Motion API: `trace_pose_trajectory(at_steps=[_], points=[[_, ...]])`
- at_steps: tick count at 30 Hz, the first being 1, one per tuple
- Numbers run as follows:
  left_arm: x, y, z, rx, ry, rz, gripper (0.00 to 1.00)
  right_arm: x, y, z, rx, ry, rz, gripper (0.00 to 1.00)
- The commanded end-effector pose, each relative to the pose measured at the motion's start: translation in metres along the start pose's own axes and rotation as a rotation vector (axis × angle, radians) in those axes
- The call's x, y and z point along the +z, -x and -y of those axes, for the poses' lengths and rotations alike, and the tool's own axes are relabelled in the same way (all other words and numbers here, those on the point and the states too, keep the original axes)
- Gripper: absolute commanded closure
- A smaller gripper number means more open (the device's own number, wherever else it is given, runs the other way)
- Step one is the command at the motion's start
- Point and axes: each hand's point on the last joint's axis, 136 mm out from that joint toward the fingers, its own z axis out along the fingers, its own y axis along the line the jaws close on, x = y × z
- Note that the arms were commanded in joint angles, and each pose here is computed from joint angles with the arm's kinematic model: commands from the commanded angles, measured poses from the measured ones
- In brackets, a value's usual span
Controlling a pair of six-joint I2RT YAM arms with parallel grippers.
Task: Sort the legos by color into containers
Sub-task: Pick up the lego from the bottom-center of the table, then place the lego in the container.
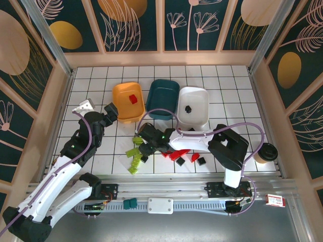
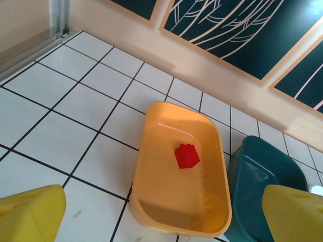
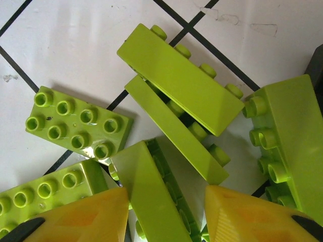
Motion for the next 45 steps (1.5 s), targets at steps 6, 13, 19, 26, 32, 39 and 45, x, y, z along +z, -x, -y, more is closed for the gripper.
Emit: trace_pose_trajectory(at_steps=[6, 13, 19, 26, 32, 39, 45], points=[[0.003, 0.0, 0.003, -0.02, -0.015, 0.007, 0.01, 0.016, -0.015, 0.002, -0.048, -0.023, -0.067, 0.57], [0.004, 0.0, 0.006, -0.018, -0.019, 0.002, 0.01, 0.009, -0.014, -0.011, -0.105, 0.007, -0.065, 0.58], [0.005, 0.001, 0.007, -0.02, -0.022, 0.004, 0.01, 0.017, -0.02, -0.006, -0.104, -0.018, -0.092, 0.6], [0.005, 0.0, 0.008, -0.018, -0.026, -0.004, 0.01, 0.014, -0.009, 0.003, -0.073, -0.028, -0.046, 0.73], [0.006, -0.002, 0.008, -0.015, -0.025, -0.008, 0.01, -0.01, 0.011, -0.002, -0.05, 0.018, 0.045, 0.9], [0.009, -0.009, 0.006, -0.01, -0.022, -0.022, 0.01, -0.065, 0.044, 0.007, 0.044, 0.092, 0.216, 0.94], [0.011, -0.017, 0.007, -0.015, -0.034, -0.045, 0.01, -0.103, 0.086, 0.085, 0.231, 0.039, 0.393, 0.95]])
